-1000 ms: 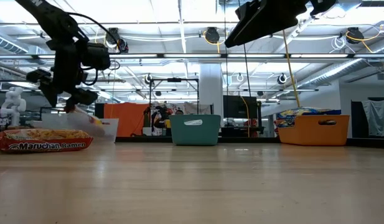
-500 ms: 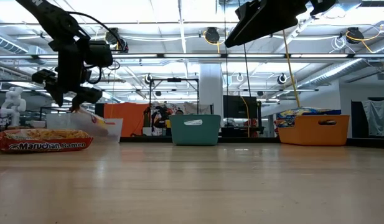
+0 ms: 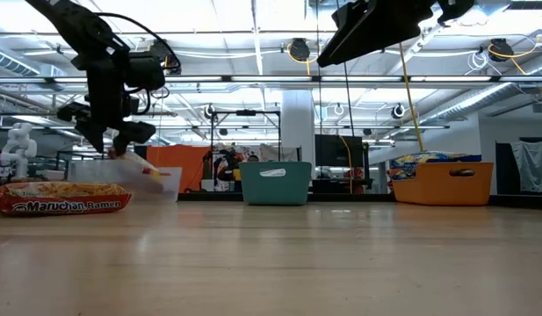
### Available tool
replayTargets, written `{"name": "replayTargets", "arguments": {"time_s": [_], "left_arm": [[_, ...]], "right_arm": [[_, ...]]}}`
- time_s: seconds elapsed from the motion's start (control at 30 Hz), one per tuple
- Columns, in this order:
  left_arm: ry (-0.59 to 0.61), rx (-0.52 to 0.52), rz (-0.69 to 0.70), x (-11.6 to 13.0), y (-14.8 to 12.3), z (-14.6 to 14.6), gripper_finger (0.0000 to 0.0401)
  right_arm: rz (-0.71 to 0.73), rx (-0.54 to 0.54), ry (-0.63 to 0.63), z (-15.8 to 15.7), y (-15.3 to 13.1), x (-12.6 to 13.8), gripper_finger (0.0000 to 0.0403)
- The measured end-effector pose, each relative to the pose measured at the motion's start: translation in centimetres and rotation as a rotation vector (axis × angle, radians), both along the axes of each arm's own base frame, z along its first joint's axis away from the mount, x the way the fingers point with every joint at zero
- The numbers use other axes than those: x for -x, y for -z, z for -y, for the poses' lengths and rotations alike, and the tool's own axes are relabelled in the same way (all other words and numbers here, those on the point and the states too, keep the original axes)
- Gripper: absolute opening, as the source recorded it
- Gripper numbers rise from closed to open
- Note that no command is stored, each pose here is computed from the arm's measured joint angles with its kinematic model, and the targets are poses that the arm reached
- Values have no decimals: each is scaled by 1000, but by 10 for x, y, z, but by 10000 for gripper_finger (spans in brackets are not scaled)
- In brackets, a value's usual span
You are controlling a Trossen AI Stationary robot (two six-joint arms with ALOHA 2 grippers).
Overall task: Sort Maruchan noodles
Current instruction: Put the right red noodle pack into the transparent bin
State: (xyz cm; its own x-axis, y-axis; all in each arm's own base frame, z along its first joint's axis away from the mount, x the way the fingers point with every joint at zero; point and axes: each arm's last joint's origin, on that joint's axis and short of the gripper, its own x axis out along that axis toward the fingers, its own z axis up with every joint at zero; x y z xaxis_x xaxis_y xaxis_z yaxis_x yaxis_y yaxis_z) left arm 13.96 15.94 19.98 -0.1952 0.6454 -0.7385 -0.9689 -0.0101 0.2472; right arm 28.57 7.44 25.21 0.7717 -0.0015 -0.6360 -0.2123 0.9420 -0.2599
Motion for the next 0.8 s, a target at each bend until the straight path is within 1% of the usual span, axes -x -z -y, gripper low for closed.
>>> {"name": "replayTargets", "arguments": {"time_s": [0.13, 0.23, 0.3, 0.43, 0.5, 0.57, 0.63, 0.8], "left_arm": [[5, -10, 24, -2, -1, -1, 216], [9, -16, 43, -3, -1, -2, 206], [15, -19, 75, -5, -2, -3, 189], [42, -20, 161, -10, -4, -6, 136], [45, -26, 173, -11, -4, -7, 111], [45, -26, 172, -11, -4, -7, 95], [52, -25, 165, -10, -4, -7, 88], [58, -32, 166, -11, -5, -7, 86]], "right_arm": [[0, -4, 3, 0, 0, 0, 157], [-5, -13, 12, 0, 0, 0, 157], [-8, -13, 13, 0, 1, 1, 157], [-9, -13, 13, 0, 1, 1, 157], [-9, -14, 13, 0, 1, 1, 157], [-9, -19, 18, 0, 1, 1, 157], [-9, -29, 25, 0, 1, 1, 157], [-10, -34, 30, 0, 1, 1, 157]]}}
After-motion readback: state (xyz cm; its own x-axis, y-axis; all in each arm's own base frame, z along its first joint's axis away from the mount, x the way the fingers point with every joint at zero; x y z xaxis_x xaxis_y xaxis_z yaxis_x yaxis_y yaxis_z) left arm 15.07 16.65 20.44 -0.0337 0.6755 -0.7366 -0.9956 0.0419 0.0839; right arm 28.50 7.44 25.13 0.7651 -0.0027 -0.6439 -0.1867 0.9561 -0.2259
